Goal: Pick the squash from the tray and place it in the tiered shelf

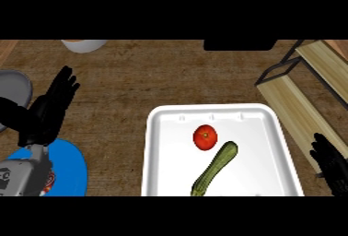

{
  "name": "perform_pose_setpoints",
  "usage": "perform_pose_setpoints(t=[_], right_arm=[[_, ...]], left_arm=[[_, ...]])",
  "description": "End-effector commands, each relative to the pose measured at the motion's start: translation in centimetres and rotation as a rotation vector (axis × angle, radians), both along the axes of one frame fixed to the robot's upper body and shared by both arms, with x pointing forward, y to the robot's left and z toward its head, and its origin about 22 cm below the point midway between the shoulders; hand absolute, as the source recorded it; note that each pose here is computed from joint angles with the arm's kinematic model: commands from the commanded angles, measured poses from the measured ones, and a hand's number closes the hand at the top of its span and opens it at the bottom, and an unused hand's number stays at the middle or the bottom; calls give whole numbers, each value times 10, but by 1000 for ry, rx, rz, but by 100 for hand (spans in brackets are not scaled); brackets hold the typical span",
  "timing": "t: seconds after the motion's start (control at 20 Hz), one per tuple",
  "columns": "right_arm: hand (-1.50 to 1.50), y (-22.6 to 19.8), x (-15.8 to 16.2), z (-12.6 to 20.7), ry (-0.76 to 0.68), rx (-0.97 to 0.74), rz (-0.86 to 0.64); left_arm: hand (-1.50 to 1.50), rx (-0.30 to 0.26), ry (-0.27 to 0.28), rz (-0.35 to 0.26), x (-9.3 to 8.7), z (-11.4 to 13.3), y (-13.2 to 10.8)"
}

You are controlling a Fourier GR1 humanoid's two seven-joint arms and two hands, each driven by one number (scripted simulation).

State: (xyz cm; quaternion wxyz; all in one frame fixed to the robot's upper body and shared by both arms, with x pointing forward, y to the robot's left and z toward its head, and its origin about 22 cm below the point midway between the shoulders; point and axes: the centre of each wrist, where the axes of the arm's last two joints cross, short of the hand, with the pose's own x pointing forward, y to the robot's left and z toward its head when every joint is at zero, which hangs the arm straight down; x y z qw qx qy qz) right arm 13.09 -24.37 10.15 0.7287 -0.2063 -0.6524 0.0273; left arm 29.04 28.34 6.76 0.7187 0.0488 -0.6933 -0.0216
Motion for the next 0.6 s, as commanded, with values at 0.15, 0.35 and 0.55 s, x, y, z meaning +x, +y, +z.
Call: perform_pose_setpoints(t=[0.15,0.35,0.55], right_arm=[[-150,-27,-6,12,344,-547,21],[-150,-4,-2,41,432,-590,-31],[-150,22,9,45,494,-573,-46]], left_arm=[[0,8,-12,-18,8,5,-6],[0,9,8,-50,13,4,-12],[0,10,-18,-83,15,10,-18]])
